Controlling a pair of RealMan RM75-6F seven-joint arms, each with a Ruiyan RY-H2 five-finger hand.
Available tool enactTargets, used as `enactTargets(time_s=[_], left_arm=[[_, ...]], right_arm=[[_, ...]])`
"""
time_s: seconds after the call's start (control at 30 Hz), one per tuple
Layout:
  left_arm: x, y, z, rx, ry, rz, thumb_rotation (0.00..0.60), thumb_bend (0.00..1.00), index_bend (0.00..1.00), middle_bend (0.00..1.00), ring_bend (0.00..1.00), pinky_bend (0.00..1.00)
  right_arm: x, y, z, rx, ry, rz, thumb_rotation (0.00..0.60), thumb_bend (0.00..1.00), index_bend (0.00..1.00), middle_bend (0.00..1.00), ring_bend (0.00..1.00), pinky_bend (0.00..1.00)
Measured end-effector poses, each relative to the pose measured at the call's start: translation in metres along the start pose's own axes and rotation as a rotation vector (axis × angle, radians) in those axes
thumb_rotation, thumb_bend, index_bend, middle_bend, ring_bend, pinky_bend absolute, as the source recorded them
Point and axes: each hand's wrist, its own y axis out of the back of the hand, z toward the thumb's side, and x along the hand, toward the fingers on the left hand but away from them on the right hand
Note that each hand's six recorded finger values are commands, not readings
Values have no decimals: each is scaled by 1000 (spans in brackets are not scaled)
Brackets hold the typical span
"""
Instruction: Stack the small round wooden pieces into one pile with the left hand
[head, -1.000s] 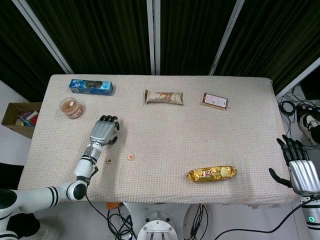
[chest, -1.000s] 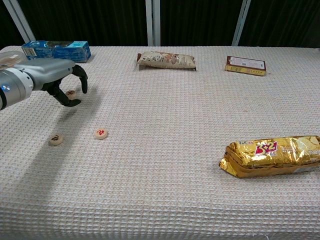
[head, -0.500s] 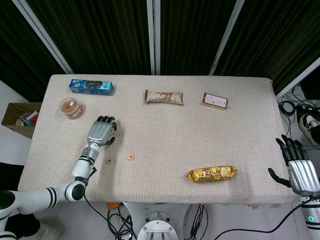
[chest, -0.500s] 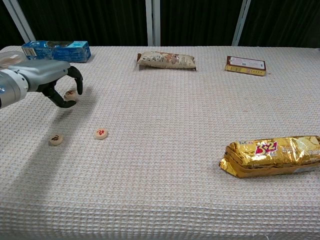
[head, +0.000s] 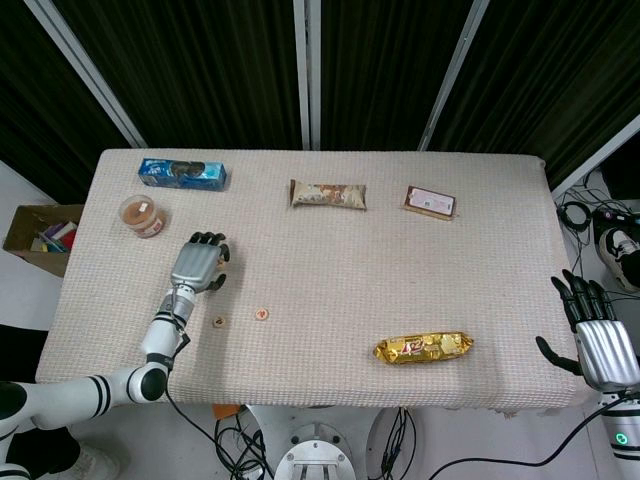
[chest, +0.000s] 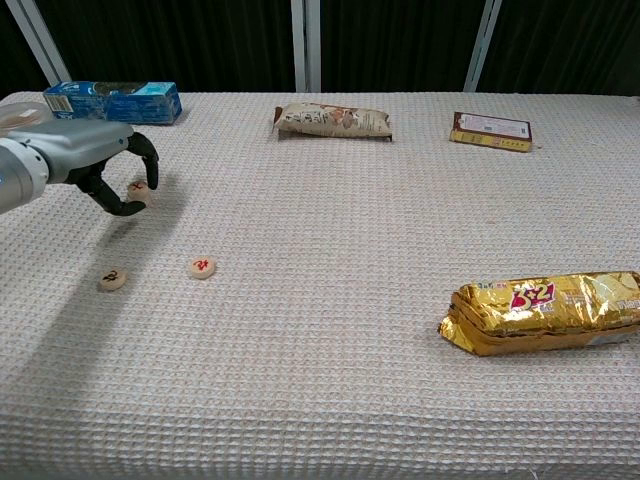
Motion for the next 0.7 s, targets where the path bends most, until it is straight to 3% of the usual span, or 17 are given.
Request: enactTargets(time_s=[0.7], left_arm=[[-11, 2, 13, -8, -53, 15, 600, 333, 438, 156, 120, 145]], right_arm=[[1, 0, -1, -3, 0, 0, 600, 224, 0, 0, 0, 0]])
